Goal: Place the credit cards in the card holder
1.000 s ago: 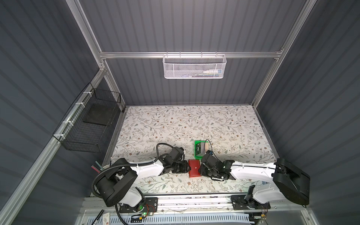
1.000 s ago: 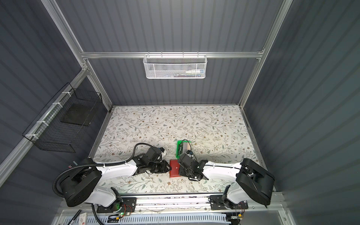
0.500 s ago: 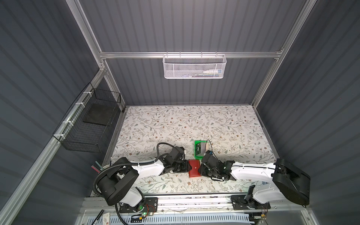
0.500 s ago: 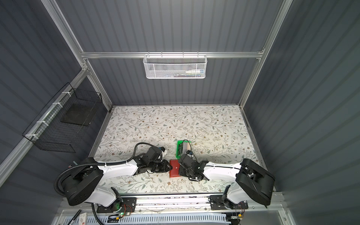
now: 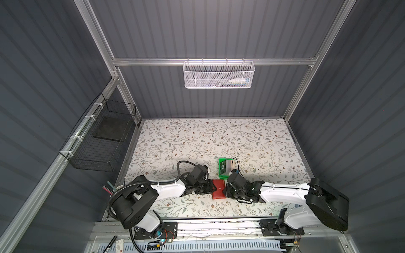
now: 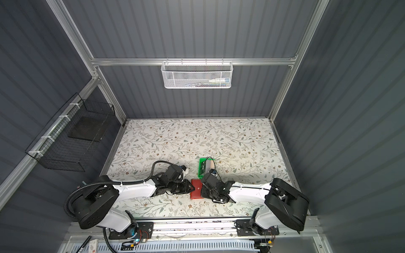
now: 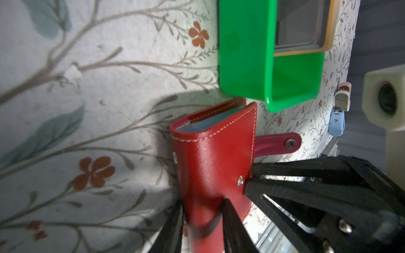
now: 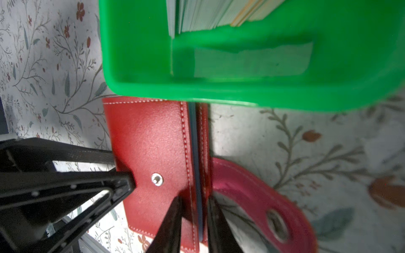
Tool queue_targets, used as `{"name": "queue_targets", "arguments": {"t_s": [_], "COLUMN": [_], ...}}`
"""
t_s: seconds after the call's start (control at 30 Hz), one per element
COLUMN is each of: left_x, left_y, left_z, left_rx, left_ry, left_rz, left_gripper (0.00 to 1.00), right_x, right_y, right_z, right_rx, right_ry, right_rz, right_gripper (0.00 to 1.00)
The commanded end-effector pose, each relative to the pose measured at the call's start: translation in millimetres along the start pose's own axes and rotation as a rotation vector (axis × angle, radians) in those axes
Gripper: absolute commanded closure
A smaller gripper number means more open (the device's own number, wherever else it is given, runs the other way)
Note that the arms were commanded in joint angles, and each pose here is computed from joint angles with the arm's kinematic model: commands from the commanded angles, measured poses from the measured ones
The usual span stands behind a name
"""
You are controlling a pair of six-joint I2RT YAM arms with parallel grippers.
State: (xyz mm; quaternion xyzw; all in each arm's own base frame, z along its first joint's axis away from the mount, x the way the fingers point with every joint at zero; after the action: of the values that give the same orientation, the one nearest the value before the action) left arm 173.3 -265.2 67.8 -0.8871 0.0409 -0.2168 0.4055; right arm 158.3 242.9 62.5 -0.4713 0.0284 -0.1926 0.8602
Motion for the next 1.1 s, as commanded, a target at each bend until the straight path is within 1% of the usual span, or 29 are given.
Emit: {"name": "queue_targets", "arguments": {"t_s": [0.0,0.1,0.3,0.53,0.7,0.8,1.07], "left_x": [-4,-3,-2,-3,-13,-20,-30], "left_y": [0,-5,-4,8,14,20,18], "left_z": [-4,-1,-1,1,10,14,24], "left_rx": [-0.005,0.037,0.041,0.017,0.045,0.042,0.104], "left_ry": [0.019,0.033,0.039,0.018,0.007,-0.012,-0.020], "left_rz": [0.030,0.023,0.032,0.035,0.072,0.082,0.105], "left_gripper": [0.69,0.70,0.69,0.69,0.69,0.69,0.73], "right_x": [-10,-10,-11,-11,-11,-9,-2], "right_y": [6,6,6,5,5,4,-8], "right_z": [-30,-36,-44,-49,-50,-47,-32], "right_rx": [-0.098,-0.103,-0.117,-0.120,-0.122,-0.127,-0.113], "right_ry": [0.007,0.017,0.032,0.039,0.041,0.033,0.001], "right_rz": [0.050,0.049,0.054,0.051,0.049,0.045,0.020], "right_gripper": [0.78,0.79,0.82,0.84,0.85,0.83,0.76]}}
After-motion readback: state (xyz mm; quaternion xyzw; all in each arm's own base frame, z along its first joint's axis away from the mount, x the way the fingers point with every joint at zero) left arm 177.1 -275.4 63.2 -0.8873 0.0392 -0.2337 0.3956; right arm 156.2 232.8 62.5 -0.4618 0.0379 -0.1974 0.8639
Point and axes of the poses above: each gripper's point midway between its finger pads, its own y axis out along the fingers, its own z axis along the line the jaws close on, x = y × z, the point moved 5 cm from there along -y, back along the fingers, and after that the axes turned 14 degrees about y, right-handed, at the moved point
